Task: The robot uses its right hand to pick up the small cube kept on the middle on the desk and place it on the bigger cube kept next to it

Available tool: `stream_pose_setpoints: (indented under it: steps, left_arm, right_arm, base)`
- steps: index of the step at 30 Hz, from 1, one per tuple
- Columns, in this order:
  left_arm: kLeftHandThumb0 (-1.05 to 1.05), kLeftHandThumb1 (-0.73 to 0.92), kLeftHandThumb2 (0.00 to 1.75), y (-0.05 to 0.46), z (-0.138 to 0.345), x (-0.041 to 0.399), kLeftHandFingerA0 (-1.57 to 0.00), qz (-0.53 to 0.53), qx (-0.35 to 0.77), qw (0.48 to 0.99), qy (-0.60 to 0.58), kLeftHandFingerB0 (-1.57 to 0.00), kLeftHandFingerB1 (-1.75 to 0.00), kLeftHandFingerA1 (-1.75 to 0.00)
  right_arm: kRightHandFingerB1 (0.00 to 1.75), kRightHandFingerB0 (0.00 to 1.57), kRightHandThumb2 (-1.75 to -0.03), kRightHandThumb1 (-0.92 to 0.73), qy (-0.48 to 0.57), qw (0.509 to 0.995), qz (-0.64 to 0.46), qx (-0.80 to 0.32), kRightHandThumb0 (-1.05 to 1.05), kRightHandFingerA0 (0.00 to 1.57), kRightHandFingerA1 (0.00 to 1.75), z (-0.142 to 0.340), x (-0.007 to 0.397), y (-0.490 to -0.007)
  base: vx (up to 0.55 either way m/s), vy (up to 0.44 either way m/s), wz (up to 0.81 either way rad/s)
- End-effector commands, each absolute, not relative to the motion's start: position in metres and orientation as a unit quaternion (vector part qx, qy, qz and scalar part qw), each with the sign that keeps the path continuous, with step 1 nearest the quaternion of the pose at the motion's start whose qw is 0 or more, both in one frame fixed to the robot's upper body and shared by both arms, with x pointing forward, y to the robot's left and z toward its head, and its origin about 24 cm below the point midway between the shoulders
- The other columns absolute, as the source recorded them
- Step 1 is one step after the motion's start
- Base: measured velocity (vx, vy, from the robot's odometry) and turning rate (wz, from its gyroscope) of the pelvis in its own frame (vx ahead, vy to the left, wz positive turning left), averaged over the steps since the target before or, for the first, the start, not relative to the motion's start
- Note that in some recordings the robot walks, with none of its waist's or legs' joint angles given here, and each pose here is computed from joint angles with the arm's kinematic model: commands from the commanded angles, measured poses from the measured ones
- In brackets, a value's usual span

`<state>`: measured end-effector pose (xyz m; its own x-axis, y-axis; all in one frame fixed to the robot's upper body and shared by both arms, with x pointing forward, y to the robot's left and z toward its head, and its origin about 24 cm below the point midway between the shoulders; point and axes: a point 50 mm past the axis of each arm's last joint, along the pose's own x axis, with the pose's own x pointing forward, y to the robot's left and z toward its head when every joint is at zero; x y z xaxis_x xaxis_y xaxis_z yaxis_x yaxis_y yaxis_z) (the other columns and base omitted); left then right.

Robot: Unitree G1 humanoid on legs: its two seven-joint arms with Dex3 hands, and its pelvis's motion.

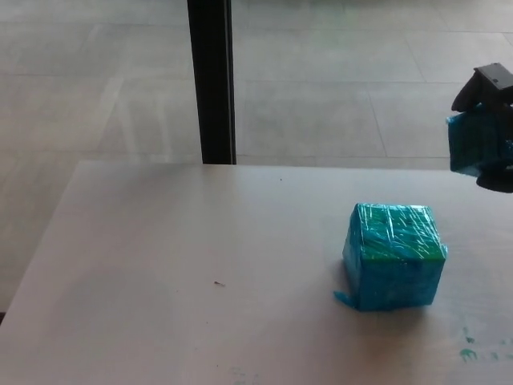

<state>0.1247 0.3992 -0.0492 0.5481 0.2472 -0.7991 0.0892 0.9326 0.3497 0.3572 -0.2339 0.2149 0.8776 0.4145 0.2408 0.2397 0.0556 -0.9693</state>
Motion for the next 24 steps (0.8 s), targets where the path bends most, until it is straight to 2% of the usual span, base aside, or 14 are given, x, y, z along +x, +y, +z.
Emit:
stream_pose_setpoints:
  steps: [1,4,5,6,7,8,12,13,15,16,17,18,23,24]
  left_arm:
    - [-0.82,0.71,0.62,0.409,-0.042,0.121,-0.41,0.06,0.177,0.86,0.476,-0.45,-0.57,-0.7]
    - [-0.83,0.72,0.62,0.409,-0.042,0.121,-0.41,0.057,0.185,0.858,0.476,-0.44,-0.56,-0.69]
    - [-0.82,0.71,0.62,0.409,-0.042,0.122,-0.41,0.06,0.182,0.857,0.479,-0.44,-0.56,-0.69]
    - [-0.81,0.71,0.62,0.409,-0.042,0.123,-0.41,0.063,0.176,0.858,0.478,-0.45,-0.58,-0.69]
    - [-0.81,0.71,0.62,0.41,-0.042,0.123,-0.39,0.064,0.178,0.857,0.479,-0.46,-0.59,-0.7]
    - [-0.82,0.71,0.62,0.41,-0.043,0.123,-0.39,0.066,0.179,0.857,0.479,-0.46,-0.59,-0.7]
    - [-0.81,0.72,0.62,0.41,-0.042,0.124,-0.38,0.061,0.182,0.856,0.48,-0.45,-0.58,-0.69]
    - [-0.81,0.71,0.62,0.41,-0.041,0.125,-0.4,0.061,0.181,0.857,0.478,-0.44,-0.55,-0.7]
    - [-0.81,0.71,0.62,0.41,-0.041,0.125,-0.4,0.061,0.18,0.858,0.476,-0.44,-0.55,-0.7]
    - [-0.83,0.7,0.62,0.41,-0.04,0.126,-0.4,0.06,0.182,0.859,0.475,-0.44,-0.57,-0.72]
    - [-0.78,0.56,1.04,0.41,-0.04,0.126,-0.43,0.06,0.183,0.858,0.476,-0.37,-0.6,-0.71]
    - [-0.8,0.71,0.62,0.41,-0.04,0.126,-0.43,0.064,0.183,0.857,0.477,-0.46,-0.57,-0.7]
    - [-0.81,0.71,0.62,0.411,-0.039,0.127,-0.4,0.061,0.182,0.858,0.476,-0.48,-0.59,-0.69]
    - [-0.8,0.7,0.62,0.41,-0.039,0.127,-0.42,0.063,0.184,0.857,0.477,-0.49,-0.59,-0.69]
  right_arm:
    - [1.28,1.0,-0.99,-0.47,-0.214,0.706,0.151,-0.658,-0.16,1.14,1.36,0.222,0.35,-0.217]
    - [1.28,1.0,-1.0,-0.48,-0.204,0.707,0.166,-0.657,-0.18,1.14,1.36,0.221,0.349,-0.212]
    - [1.6,0.72,-0.9,-0.55,-0.192,0.705,0.182,-0.658,-0.13,0.83,1.75,0.219,0.348,-0.208]
    - [1.58,0.71,-0.88,-0.58,-0.181,0.703,0.197,-0.66,-0.14,0.82,1.75,0.216,0.347,-0.205]
    - [1.53,0.73,-0.78,-0.6,-0.177,0.703,0.207,-0.656,-0.15,0.83,1.75,0.213,0.347,-0.202]
    - [1.04,0.86,-0.77,-0.6,-0.174,0.704,0.214,-0.655,-0.16,0.91,1.62,0.211,0.347,-0.201]
    - [1.04,0.86,-0.71,-0.64,-0.169,0.701,0.224,-0.656,-0.23,0.87,1.54,0.204,0.348,-0.197]
    - [1.48,0.66,-0.66,-0.65,-0.169,0.697,0.225,-0.66,-0.11,0.9,1.75,0.202,0.348,-0.195]
    - [1.48,0.66,-0.66,-0.65,-0.168,0.693,0.226,-0.664,-0.11,0.9,1.75,0.2,0.348,-0.194]
    - [1.58,0.68,-0.75,-0.63,-0.166,0.694,0.228,-0.663,-0.14,0.78,1.75,0.199,0.349,-0.193]
    - [1.6,0.69,-0.81,-0.6,-0.159,0.695,0.227,-0.663,-0.11,0.78,1.75,0.194,0.349,-0.19]
    - [1.59,0.69,-0.86,-0.57,-0.152,0.696,0.232,-0.662,-0.11,0.8,1.75,0.19,0.351,-0.188]
    - [1.68,0.67,-0.95,-0.57,-0.131,0.704,0.238,-0.656,-0.13,0.82,1.75,0.18,0.354,-0.186]
    - [1.67,0.66,-0.92,-0.57,-0.123,0.708,0.235,-0.654,-0.13,0.81,1.75,0.176,0.357,-0.186]
  base:
    - [0.0,0.0,0.0]
    - [0.0,0.0,0.0]
    - [0.0,0.0,0.0]
    - [0.0,0.0,0.0]
    - [0.0,0.0,0.0]
    - [0.0,0.0,0.0]
    - [0.0,0.0,0.0]
    - [0.0,0.0,0.0]
    - [0.0,0.0,0.0]
    - [0.0,0.0,0.0]
    - [0.0,0.0,0.0]
    - [0.0,0.0,0.0]
    - [0.0,0.0,0.0]
    - [0.0,0.0,0.0]
